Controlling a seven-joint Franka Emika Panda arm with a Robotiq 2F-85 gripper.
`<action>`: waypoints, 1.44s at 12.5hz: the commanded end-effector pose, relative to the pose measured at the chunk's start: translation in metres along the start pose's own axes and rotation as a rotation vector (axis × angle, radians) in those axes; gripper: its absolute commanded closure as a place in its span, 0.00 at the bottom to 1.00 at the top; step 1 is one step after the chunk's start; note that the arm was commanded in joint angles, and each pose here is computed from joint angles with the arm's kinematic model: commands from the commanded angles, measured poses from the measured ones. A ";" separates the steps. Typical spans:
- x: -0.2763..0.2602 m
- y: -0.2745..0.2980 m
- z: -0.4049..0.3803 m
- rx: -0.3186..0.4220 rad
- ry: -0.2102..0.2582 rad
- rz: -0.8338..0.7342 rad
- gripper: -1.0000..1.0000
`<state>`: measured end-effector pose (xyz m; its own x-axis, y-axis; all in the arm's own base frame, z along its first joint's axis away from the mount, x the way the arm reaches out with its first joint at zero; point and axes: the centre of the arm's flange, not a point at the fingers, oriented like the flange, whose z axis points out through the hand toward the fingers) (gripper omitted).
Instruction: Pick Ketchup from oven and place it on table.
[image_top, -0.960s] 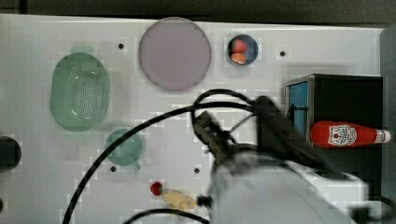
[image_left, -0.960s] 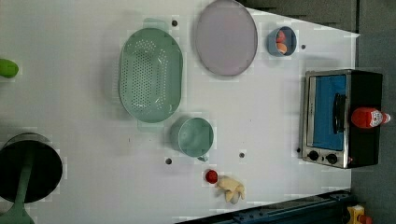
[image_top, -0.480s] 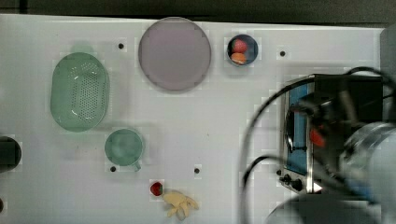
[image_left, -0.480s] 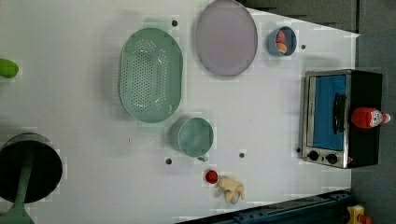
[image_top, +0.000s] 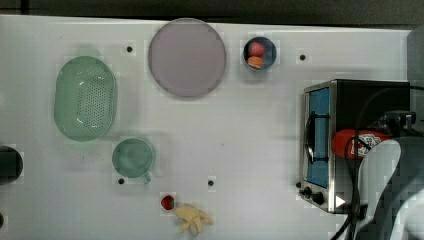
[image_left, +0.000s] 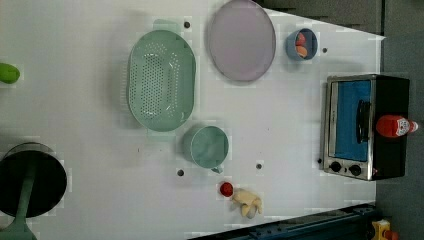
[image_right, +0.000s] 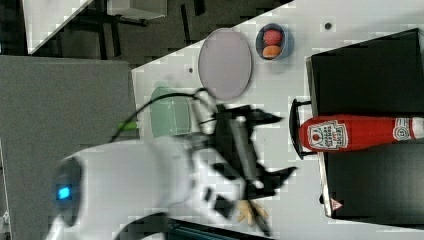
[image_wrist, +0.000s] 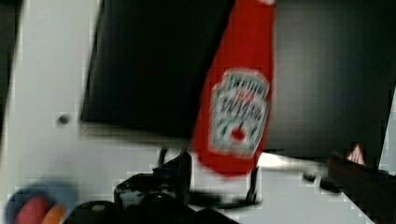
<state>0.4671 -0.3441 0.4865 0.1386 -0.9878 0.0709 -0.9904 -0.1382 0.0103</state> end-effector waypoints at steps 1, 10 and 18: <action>0.013 -0.009 0.014 0.029 0.022 0.056 0.00; 0.025 -0.004 0.116 0.014 -0.065 0.185 0.00; 0.025 0.002 0.118 0.038 -0.047 0.192 0.35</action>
<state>0.4799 -0.3713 0.3635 0.0070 -0.9986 0.0522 -0.9996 -0.0085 -0.0286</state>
